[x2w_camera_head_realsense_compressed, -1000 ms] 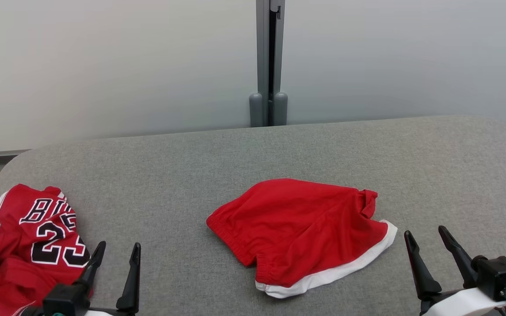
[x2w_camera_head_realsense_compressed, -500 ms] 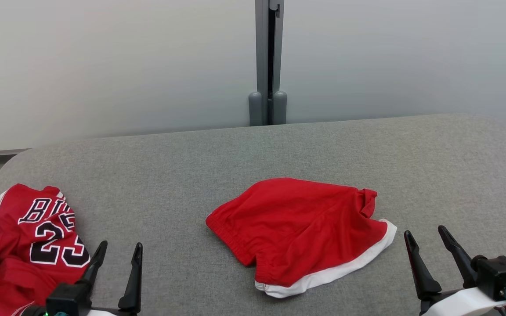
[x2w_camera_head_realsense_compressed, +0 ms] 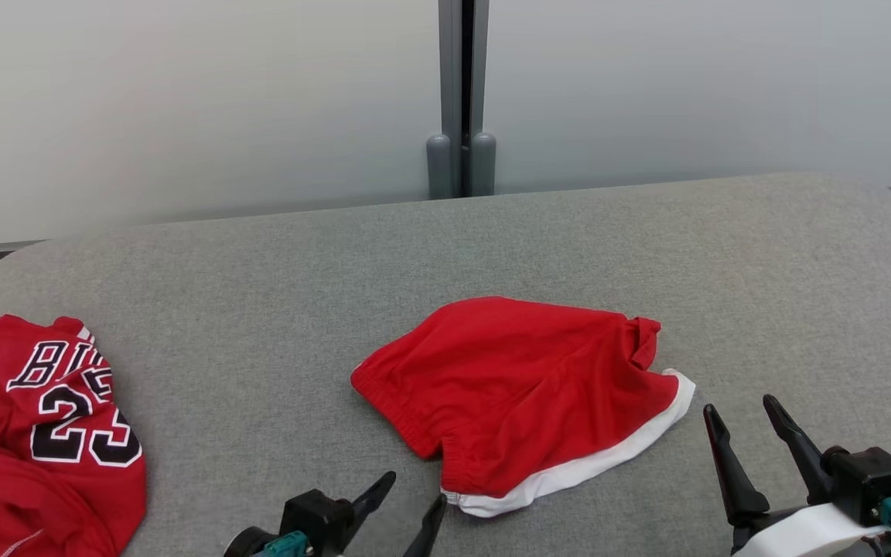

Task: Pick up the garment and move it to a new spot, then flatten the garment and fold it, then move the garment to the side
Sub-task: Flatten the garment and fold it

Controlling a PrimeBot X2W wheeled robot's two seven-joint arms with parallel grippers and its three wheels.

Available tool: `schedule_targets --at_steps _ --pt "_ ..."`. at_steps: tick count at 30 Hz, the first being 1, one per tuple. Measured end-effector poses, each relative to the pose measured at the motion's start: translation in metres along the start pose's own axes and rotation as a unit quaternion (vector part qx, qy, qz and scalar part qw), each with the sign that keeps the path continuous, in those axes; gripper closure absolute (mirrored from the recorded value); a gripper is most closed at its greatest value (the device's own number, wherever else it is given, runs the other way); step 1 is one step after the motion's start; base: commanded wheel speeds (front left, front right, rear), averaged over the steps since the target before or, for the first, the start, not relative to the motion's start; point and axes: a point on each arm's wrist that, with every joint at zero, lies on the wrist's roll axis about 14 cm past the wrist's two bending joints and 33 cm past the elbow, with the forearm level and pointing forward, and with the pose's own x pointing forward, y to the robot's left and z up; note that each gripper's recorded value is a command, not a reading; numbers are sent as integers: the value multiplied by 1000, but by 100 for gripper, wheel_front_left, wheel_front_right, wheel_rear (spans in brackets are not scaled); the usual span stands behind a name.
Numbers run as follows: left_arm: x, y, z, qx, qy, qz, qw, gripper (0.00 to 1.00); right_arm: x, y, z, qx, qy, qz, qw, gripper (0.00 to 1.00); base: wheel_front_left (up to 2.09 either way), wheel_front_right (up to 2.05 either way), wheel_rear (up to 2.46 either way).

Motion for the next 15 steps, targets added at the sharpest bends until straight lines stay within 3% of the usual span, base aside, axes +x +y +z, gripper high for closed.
schedule_targets --at_steps 5,12,13,14,15 --pt "12 -19 -24 -14 49 -37 998 0 1 -4 -5 4 9 -6 1000 0 0 0 0" --pt "31 -18 -45 -27 93 -53 994 0 6 -16 -13 10 19 -22 1000 0 0 0 0" --pt "34 -19 -48 -25 99 -57 993 24 7 -18 -14 10 21 -25 999 0 0 0 0" --pt "36 -20 -49 -26 100 -60 993 76 7 -20 -16 11 23 -28 999 0 0 0 0" --pt "39 -21 -49 -28 100 -64 993 100 7 -22 -17 11 25 -32 999 0 0 0 0"
